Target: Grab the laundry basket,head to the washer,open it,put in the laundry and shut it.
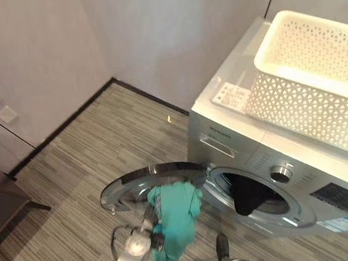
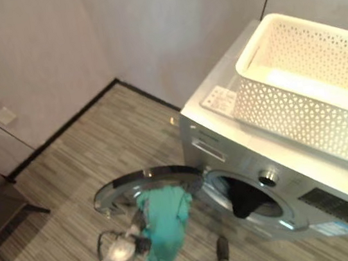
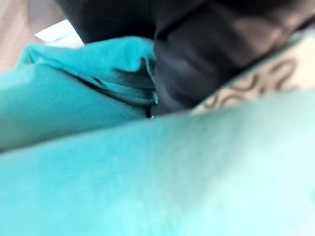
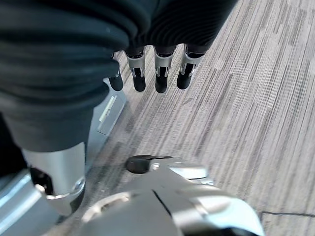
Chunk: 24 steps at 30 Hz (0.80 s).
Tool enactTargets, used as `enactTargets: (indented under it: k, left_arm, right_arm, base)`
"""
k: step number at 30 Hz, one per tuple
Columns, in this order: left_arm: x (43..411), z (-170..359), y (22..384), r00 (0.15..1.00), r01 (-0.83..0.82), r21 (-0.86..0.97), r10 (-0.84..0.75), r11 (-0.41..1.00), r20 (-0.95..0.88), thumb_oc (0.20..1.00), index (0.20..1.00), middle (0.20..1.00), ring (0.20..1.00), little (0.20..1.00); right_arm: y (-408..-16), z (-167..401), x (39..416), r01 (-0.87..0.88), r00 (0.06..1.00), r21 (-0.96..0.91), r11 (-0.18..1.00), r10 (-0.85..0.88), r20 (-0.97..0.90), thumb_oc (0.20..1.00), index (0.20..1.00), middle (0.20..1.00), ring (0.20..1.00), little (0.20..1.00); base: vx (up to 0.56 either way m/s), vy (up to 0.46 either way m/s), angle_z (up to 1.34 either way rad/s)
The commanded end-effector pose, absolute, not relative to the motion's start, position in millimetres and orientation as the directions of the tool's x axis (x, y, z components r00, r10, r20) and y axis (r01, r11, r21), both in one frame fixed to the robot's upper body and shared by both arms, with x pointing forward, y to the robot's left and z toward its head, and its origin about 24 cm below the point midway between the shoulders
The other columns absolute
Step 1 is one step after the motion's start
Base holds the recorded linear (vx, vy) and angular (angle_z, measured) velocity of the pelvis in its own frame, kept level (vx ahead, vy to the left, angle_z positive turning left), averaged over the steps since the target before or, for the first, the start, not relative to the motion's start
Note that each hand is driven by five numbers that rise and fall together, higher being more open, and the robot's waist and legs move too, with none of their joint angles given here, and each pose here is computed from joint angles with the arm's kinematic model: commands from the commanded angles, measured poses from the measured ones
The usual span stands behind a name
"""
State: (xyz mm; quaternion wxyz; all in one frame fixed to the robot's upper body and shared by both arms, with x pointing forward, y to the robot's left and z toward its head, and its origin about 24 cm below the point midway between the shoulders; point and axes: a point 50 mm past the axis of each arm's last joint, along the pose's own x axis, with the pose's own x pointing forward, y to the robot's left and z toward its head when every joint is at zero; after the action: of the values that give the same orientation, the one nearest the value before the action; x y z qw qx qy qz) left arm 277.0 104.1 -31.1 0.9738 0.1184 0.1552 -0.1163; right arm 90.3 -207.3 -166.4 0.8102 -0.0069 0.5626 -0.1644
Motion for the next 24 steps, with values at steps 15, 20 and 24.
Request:
enactTargets:
  k: [15,20,24]
  left_arm:
    - [356.8,68.5,42.1,0.986,0.152,0.289,-0.165,0.945,0.019,0.200,0.200,0.200,0.200,0.200]
    - [358.4,61.5,50.3,0.995,0.098,0.256,-0.099,0.962,-0.011,0.200,0.200,0.200,0.200,0.200]
    - [359.7,64.1,44.0,0.994,0.111,0.261,-0.111,0.959,-0.015,0.200,0.200,0.200,0.200,0.200]
  right_arm:
    - [-200.5,-117.7,212.6,0.170,0.632,-0.306,0.937,-0.341,-0.696,1.000,1.000,1.000,1.000,1.000]
    - [-180.7,-106.3,230.9,0.145,0.713,-0.263,0.954,-0.285,-0.640,1.000,1.000,1.000,1.000,1.000]
    - [-175.0,-102.1,235.1,0.147,0.740,-0.234,0.961,-0.263,-0.619,1.000,1.000,1.000,1.000,1.000]
  base:
    - [-0.15,0.017,-0.11]
    - [-0.07,0.009,-0.15]
    - [-0.06,-0.038,-0.17]
